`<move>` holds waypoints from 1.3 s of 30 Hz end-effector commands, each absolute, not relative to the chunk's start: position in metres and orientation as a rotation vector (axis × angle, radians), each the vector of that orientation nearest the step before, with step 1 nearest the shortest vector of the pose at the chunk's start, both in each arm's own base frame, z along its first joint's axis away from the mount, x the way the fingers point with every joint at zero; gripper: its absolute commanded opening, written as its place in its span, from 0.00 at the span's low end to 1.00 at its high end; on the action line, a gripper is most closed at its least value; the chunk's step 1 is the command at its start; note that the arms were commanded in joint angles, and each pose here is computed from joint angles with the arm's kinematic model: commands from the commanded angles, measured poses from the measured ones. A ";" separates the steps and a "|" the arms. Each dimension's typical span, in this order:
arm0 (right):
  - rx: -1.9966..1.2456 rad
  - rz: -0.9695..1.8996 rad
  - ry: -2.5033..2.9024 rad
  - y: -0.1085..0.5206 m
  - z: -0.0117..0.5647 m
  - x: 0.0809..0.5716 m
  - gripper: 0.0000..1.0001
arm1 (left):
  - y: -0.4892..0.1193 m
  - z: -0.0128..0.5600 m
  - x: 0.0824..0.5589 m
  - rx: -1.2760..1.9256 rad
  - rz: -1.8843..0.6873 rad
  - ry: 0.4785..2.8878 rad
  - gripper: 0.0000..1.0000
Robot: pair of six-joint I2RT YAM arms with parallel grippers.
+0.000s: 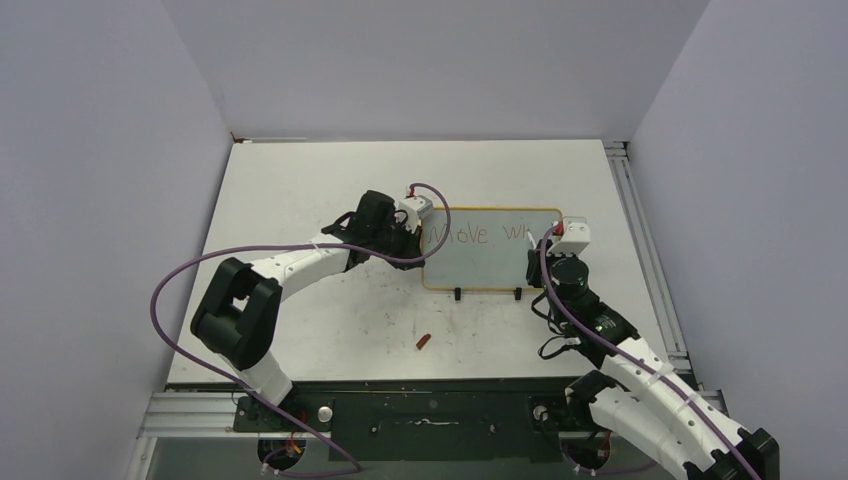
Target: Write a sentence on the whiteboard
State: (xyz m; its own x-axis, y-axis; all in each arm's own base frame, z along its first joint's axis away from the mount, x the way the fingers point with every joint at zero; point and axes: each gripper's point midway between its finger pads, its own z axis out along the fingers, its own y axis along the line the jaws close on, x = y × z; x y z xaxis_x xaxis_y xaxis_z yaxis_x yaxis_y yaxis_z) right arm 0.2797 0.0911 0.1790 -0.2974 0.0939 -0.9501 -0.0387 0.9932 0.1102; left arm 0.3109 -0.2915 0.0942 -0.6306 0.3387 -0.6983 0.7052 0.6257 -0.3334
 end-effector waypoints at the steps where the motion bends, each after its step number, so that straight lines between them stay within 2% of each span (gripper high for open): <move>1: 0.040 0.144 1.835 0.093 0.186 0.287 0.05 | -0.296 0.119 0.319 0.830 -0.792 2.179 0.04; 25: 0.155 0.032 1.838 0.067 0.183 0.288 0.05 | -0.296 0.118 0.319 0.831 -0.794 2.181 0.04; 39: 0.080 0.173 1.737 0.082 0.208 0.280 0.05 | -0.297 0.119 0.319 0.832 -0.795 2.179 0.04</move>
State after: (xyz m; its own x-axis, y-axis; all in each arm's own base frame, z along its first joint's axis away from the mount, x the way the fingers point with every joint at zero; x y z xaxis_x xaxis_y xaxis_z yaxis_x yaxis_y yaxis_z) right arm 0.2758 0.0756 0.1919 -0.2284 0.1390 -0.9636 0.0007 0.9898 0.1427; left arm 0.3107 -0.2914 0.0939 -0.6310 0.3395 -0.6975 0.7048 0.6267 -0.3325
